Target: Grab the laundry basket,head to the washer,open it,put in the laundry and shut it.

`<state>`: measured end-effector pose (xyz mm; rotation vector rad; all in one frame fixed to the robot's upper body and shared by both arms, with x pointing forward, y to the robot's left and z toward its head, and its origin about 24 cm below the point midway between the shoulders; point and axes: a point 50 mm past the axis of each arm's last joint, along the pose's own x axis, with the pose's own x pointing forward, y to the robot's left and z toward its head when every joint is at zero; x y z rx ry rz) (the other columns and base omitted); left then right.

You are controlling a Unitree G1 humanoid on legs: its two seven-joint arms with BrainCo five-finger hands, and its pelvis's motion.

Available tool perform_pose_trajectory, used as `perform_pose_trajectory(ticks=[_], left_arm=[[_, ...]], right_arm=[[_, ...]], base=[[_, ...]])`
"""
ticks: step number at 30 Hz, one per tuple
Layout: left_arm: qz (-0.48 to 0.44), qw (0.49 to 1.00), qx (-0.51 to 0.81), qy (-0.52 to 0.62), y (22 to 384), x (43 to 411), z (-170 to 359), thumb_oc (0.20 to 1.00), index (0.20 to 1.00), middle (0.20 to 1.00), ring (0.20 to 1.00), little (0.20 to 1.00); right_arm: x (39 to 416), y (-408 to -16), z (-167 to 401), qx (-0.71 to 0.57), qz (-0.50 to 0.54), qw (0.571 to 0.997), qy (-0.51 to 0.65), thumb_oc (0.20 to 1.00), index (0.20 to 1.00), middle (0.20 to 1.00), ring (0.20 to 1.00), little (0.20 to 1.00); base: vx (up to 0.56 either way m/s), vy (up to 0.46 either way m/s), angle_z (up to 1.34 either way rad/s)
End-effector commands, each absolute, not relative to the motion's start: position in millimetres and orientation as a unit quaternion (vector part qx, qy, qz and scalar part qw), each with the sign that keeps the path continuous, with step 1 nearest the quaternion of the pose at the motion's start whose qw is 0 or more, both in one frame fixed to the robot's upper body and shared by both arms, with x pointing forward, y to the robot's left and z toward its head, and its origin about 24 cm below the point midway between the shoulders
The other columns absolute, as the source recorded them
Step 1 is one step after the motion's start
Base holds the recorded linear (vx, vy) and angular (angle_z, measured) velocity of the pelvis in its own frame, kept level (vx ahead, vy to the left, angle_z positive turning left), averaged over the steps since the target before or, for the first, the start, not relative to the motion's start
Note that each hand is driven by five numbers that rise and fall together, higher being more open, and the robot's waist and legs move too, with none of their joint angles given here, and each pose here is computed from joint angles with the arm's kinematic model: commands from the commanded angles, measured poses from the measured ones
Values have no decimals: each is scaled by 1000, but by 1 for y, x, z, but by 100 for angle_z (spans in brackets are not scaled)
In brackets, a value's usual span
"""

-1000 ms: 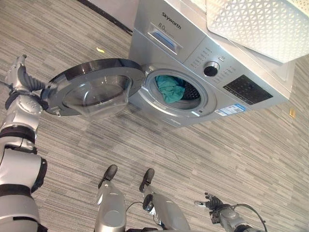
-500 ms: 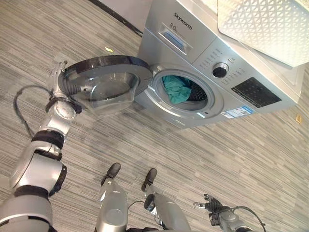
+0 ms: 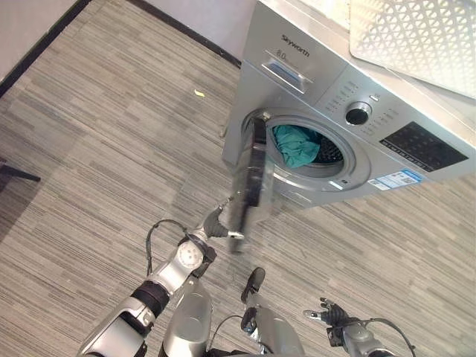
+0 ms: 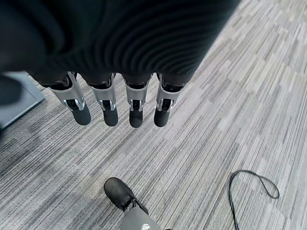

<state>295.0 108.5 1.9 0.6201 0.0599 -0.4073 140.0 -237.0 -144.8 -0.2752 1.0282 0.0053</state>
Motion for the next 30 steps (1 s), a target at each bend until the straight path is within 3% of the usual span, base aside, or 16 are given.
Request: perform_pose_trajectory(ticks=[1,8,12,15,20,21,30], left_arm=[[-261,940,215,-36,89,285,31,1000,1000,1000,1000,1000],[-294,946,140,-2,85,264,18,1000,1000,1000,1000,1000],[-235,959,124,100,113,251,-22,1000,1000,1000,1000,1000],[-154,956,130,214,155,223,-67,1000,1000,1000,1000,1000],[-83,923,147,345,190,177,-114,1000,1000,1000,1000,1000],[-50,885,163,434,204,141,-141,1000,1000,1000,1000,1000],[85,795,114,590,239,59,-166,1000,1000,1000,1000,1000]], right_arm=[[123,-260,-141,-176,17,848,500,1000,1000,1000,1000,1000],[109,-261,-145,-204,28,833,514,1000,1000,1000,1000,1000],[107,-258,-147,-207,27,827,522,1000,1000,1000,1000,1000],[100,-260,-149,-201,12,821,535,1000,1000,1000,1000,1000],[91,-260,-153,-202,8,809,552,1000,1000,1000,1000,1000],[86,-259,-155,-203,8,802,561,1000,1000,1000,1000,1000],[86,-249,-159,-194,15,797,571,1000,1000,1000,1000,1000]], base=[[8,-103,-20],[30,-85,-14],[84,-83,-9],[96,-108,-3],[58,-68,8],[39,-46,9],[51,-56,3]])
